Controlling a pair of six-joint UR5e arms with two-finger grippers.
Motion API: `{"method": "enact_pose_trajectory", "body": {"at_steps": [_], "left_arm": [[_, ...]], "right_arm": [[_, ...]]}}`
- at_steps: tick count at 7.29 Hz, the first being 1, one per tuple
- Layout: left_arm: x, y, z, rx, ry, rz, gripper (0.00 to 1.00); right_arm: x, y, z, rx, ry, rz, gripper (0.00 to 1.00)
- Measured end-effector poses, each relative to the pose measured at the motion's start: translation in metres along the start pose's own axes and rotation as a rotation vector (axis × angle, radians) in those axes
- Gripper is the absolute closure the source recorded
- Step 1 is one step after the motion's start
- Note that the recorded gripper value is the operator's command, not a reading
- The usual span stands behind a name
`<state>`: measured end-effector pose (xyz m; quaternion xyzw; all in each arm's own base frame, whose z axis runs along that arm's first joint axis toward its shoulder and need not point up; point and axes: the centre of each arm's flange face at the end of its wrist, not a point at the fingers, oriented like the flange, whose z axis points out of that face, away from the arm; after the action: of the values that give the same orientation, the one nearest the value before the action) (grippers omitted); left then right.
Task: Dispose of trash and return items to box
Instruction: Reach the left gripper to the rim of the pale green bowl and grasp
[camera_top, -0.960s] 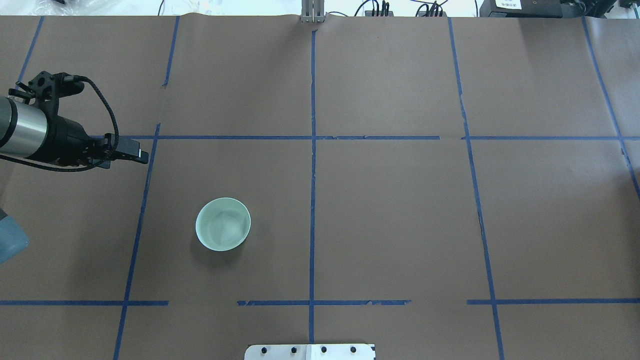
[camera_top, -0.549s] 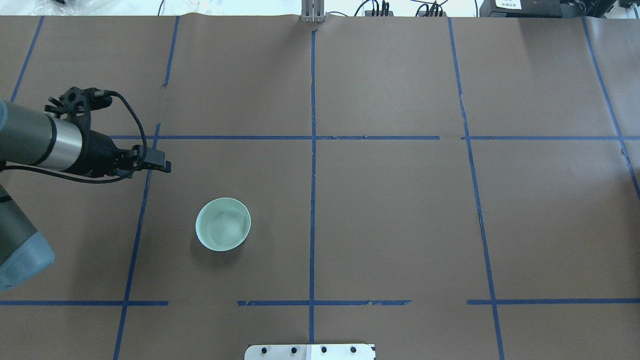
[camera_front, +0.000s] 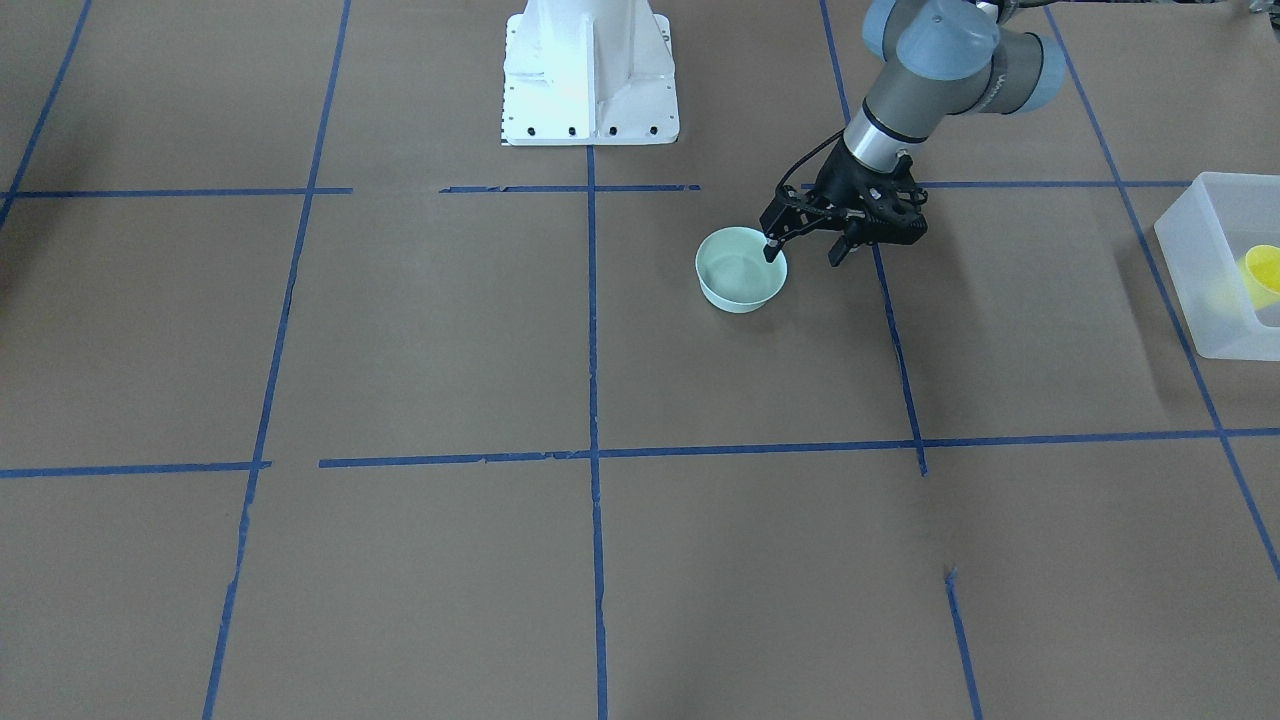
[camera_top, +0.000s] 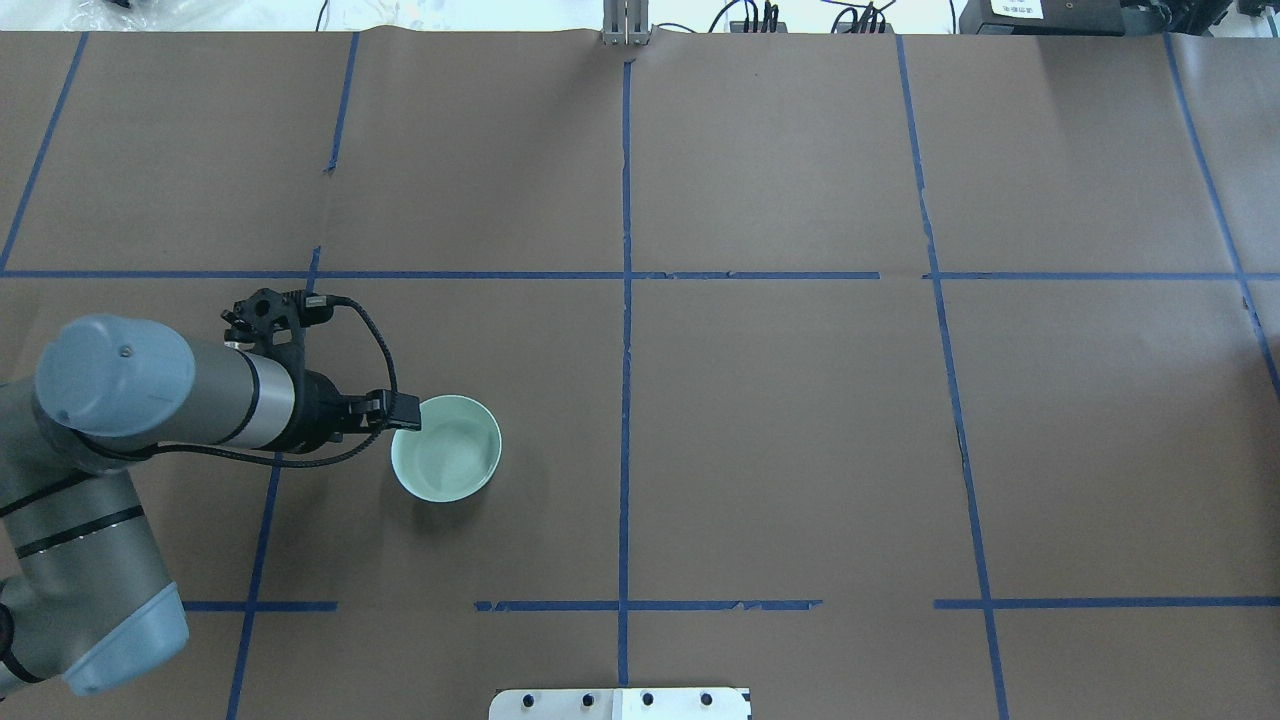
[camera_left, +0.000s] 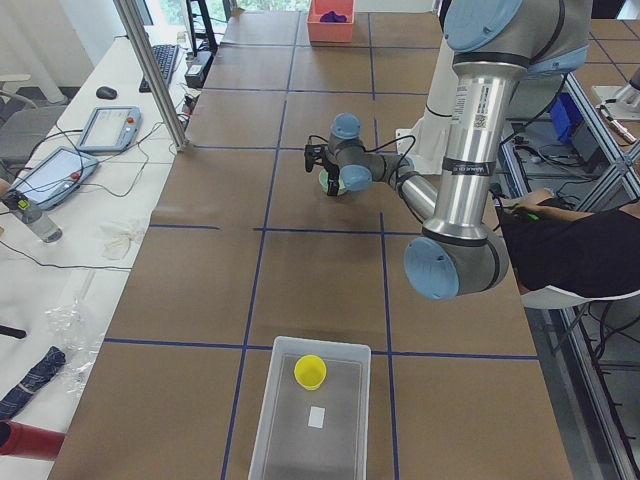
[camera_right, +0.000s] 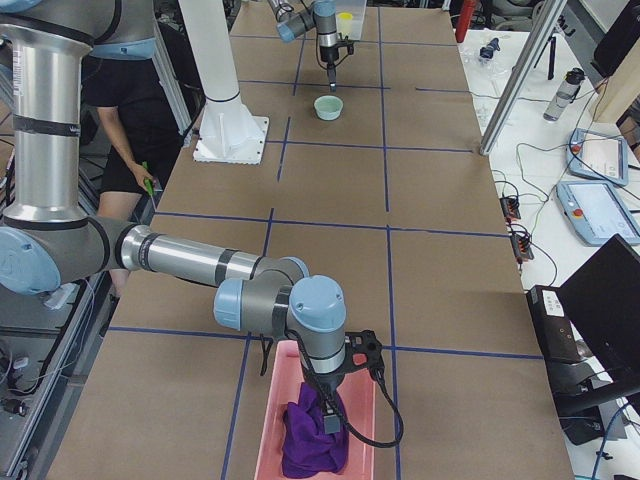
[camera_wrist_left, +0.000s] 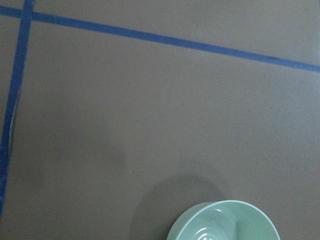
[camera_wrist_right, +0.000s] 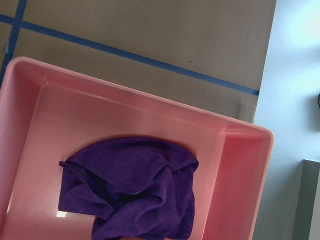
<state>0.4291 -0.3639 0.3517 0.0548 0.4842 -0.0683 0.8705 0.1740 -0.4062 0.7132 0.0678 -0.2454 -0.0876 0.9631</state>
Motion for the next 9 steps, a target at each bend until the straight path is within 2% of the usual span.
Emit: {"method": "enact_pose_trajectory", "body": {"at_steps": [1, 2, 3, 4, 5, 6, 9], "left_arm": [[0.012, 0.005, 0.014, 0.004, -0.038, -0.002, 0.09], [0.019, 0.007, 0.024, 0.004, -0.064, -0.006, 0.23], [0.020, 0.007, 0.031, 0.002, -0.081, -0.009, 0.51], [0.018, 0.008, 0.037, -0.001, -0.094, -0.011, 0.88], [0.016, 0.007, 0.040, -0.002, -0.102, -0.013, 1.00], [0.016, 0.007, 0.040, -0.002, -0.103, -0.014, 1.00], [0.019, 0.008, 0.039, -0.013, -0.103, -0.016, 1.00]], "right_arm": [[-0.003, -0.001, -0.002, 0.013, -0.017, -0.005, 0.00], [-0.008, -0.003, -0.007, 0.035, -0.040, -0.010, 0.00], [-0.014, -0.009, -0.013, 0.066, -0.074, -0.010, 0.00], [-0.022, -0.014, -0.016, 0.093, -0.133, 0.028, 0.00], [-0.030, -0.023, -0.022, 0.114, -0.194, 0.092, 0.00], [-0.038, -0.037, -0.027, 0.125, -0.231, 0.127, 0.00], [-0.059, -0.069, -0.032, 0.120, -0.259, 0.152, 0.00]]}}
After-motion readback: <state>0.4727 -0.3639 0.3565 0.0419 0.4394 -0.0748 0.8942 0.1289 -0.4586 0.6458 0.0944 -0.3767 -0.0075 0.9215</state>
